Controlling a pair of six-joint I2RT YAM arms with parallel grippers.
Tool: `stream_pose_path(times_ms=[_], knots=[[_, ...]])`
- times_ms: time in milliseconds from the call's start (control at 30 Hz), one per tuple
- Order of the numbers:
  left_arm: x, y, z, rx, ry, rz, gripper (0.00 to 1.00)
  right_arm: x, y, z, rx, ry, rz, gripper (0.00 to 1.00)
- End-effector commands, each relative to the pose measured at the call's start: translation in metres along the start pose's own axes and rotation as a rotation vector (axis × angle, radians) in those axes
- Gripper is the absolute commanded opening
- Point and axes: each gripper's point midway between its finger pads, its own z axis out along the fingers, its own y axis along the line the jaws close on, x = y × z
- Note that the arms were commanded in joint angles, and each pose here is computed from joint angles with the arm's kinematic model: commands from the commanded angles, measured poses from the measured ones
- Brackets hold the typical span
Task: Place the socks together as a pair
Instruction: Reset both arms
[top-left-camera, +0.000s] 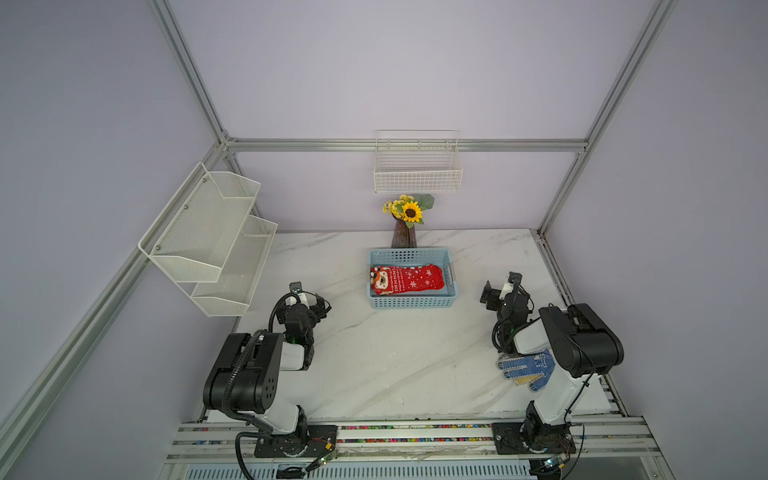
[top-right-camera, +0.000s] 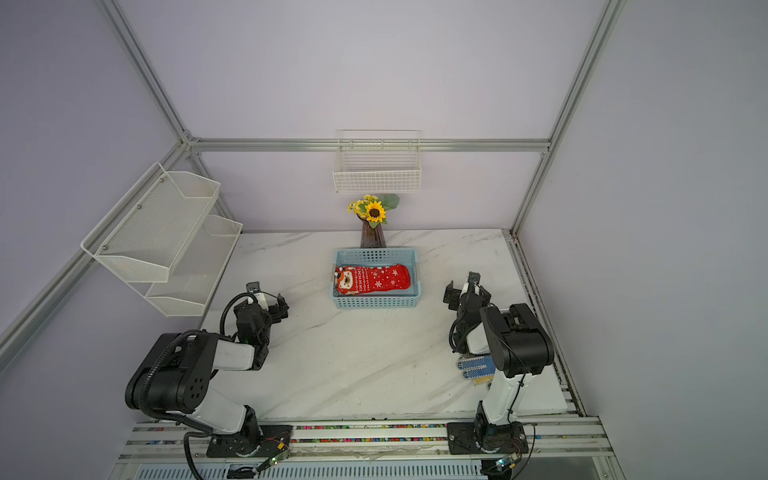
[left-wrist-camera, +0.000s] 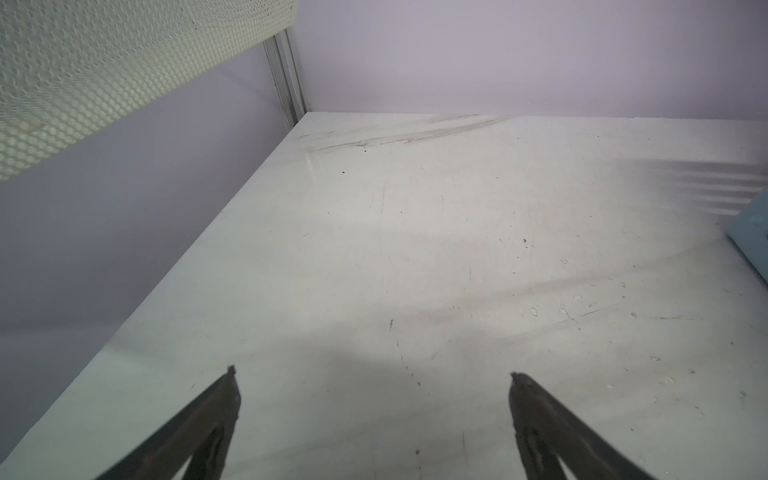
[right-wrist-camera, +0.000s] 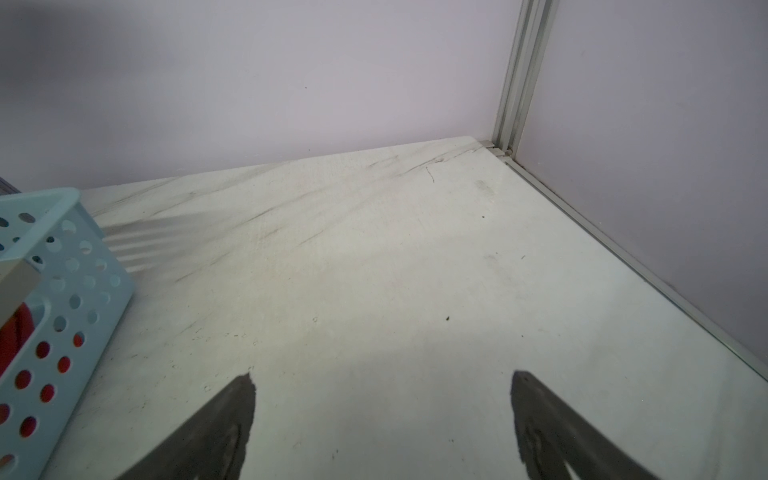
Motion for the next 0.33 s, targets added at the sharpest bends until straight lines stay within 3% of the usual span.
stream_pose_path(times_ms=[0, 300], knots=[[-0.0252, -0.0038, 0.0034, 0.011, -0.075, -0.006, 1.0, -0.0095, 0.0006, -0.0005, -0.006, -0.025, 0.01, 0.97], [-0.0257, -0.0042, 0.0034, 0.012, -0.077, -0.007, 1.0, -0.0129, -0.0001, -0.0027, -0.006, -0.043, 0.0, 0.97]])
